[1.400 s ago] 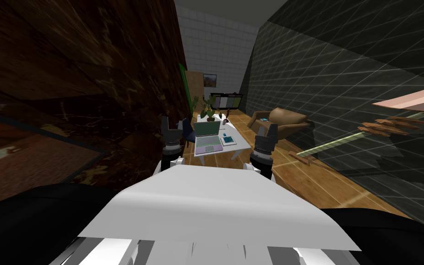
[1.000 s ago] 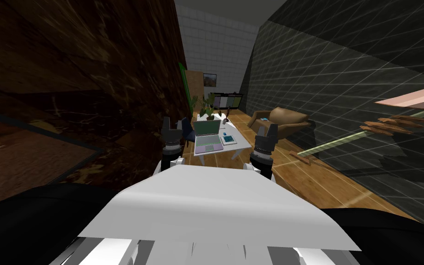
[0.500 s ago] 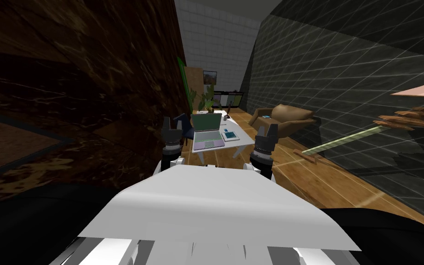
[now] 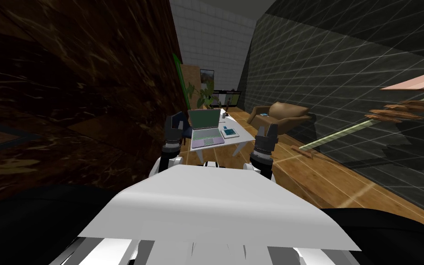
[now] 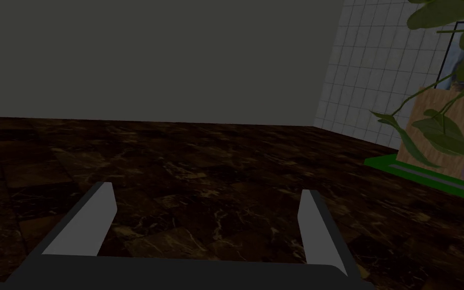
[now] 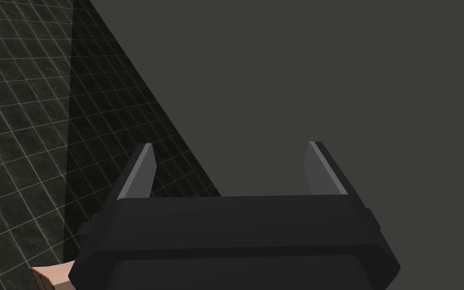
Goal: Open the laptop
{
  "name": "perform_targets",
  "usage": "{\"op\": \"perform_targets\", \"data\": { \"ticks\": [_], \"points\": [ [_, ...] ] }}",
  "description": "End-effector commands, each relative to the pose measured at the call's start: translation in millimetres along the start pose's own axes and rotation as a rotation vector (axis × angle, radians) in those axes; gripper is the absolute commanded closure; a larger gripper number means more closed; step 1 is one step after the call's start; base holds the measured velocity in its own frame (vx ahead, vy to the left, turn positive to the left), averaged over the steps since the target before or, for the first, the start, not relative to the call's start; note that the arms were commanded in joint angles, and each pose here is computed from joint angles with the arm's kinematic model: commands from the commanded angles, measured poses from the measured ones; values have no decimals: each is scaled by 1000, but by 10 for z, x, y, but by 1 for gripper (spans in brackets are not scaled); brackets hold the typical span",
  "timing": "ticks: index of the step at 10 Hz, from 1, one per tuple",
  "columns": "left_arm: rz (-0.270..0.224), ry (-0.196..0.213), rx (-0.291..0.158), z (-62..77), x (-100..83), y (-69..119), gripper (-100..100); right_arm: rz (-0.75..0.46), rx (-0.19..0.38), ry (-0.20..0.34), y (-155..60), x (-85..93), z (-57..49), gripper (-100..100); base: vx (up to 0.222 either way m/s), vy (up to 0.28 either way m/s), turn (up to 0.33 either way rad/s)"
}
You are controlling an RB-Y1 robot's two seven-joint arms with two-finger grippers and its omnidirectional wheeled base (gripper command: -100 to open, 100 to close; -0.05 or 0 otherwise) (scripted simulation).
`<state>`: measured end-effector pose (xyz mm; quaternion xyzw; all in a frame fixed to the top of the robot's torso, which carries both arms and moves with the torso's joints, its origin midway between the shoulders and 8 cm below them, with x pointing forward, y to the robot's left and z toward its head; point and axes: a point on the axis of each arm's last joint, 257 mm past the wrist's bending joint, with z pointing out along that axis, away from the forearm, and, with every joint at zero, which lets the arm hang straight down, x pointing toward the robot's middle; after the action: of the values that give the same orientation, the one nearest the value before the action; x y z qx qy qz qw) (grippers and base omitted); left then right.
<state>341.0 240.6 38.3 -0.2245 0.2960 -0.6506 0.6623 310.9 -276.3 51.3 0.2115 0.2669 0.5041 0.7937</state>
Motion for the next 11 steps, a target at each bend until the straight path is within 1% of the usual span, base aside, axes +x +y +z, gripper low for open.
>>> {"op": "perform_targets", "data": {
  "ticks": [1,4,5,6,7,8,9,10,11],
  "points": [
    [46,18,-55,62,-80,178,-100,0,0,0,0,0,0,0,-28,22,-137],
    [110,28,-110,177,-238,354,-100,0,0,0,0,0,0,0,-35,25,-144],
    [111,25,-121,174,-245,381,-100,0,0,0,0,0,0,0,-26,22,-59],
    [134,24,-143,218,-316,447,-100,0,0,0,0,0,0,0,-24,13,-99],
    [159,23,-156,268,-387,487,-100,0,0,0,0,0,0,0,-35,21,-194],
    [159,21,-165,264,-394,511,-100,0,0,0,0,0,0,0,-25,15,-70],
    [184,17,-186,312,-478,568,-100,0,0,0,0,0,0,0,-21,9,-118],
    [184,16,-189,311,-480,574,-100,0,0,0,0,0,0,0,-16,8,-62],
    [209,10,-212,357,-572,635,-100,0,0,0,0,0,0,0,-20,8,-129]
  ]
}}
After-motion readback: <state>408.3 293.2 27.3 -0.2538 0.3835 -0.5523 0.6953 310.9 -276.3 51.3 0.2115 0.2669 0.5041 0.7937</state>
